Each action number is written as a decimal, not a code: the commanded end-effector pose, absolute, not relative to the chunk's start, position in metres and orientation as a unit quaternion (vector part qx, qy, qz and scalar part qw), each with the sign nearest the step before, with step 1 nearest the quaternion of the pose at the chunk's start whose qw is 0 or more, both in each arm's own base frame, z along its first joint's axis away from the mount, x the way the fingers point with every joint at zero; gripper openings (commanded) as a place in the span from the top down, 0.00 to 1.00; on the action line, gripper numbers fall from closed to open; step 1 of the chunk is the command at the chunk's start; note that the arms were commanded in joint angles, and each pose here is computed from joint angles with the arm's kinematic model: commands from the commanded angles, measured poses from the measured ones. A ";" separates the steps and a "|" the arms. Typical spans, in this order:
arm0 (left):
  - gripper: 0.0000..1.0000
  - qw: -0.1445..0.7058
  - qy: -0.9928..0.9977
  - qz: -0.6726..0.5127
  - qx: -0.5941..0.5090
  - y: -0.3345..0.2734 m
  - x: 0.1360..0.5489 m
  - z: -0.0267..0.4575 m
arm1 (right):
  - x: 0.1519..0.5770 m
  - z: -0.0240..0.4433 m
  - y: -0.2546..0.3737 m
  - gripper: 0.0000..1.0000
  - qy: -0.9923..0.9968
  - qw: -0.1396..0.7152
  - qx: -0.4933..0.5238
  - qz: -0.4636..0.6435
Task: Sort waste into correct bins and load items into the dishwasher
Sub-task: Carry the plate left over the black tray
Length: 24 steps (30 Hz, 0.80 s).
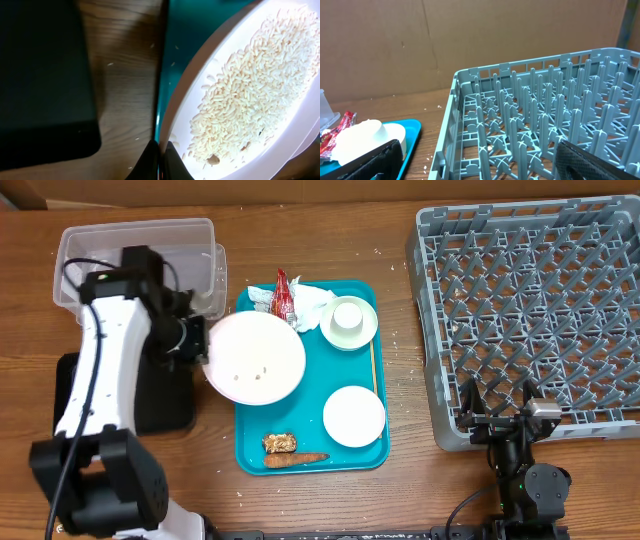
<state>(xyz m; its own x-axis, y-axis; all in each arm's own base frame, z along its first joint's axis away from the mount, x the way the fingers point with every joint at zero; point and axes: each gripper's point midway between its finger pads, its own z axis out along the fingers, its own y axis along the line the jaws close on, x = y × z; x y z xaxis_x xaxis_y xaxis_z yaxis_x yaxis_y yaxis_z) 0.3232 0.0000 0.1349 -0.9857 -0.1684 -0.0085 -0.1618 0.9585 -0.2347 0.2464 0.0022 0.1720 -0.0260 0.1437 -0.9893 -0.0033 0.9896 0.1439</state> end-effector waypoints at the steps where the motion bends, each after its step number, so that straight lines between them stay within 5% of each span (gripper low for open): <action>1: 0.96 0.055 0.977 -0.129 -0.157 0.019 0.322 0.165 | 0.247 0.170 0.000 0.00 0.713 0.698 0.051 0.048; 24: 0.96 0.027 0.898 -0.126 -0.421 0.136 0.237 0.183 | 0.247 0.170 0.000 0.00 0.713 0.698 0.051 0.048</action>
<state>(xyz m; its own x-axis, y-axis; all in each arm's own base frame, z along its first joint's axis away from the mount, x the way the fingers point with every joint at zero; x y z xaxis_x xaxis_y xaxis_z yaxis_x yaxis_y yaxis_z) 0.2426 0.1275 0.1634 -0.6856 -0.7187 0.1157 -0.7233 0.6547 -0.2197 0.2464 0.0022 0.1719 -0.0267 0.1433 -0.9893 -0.0028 0.9897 0.1435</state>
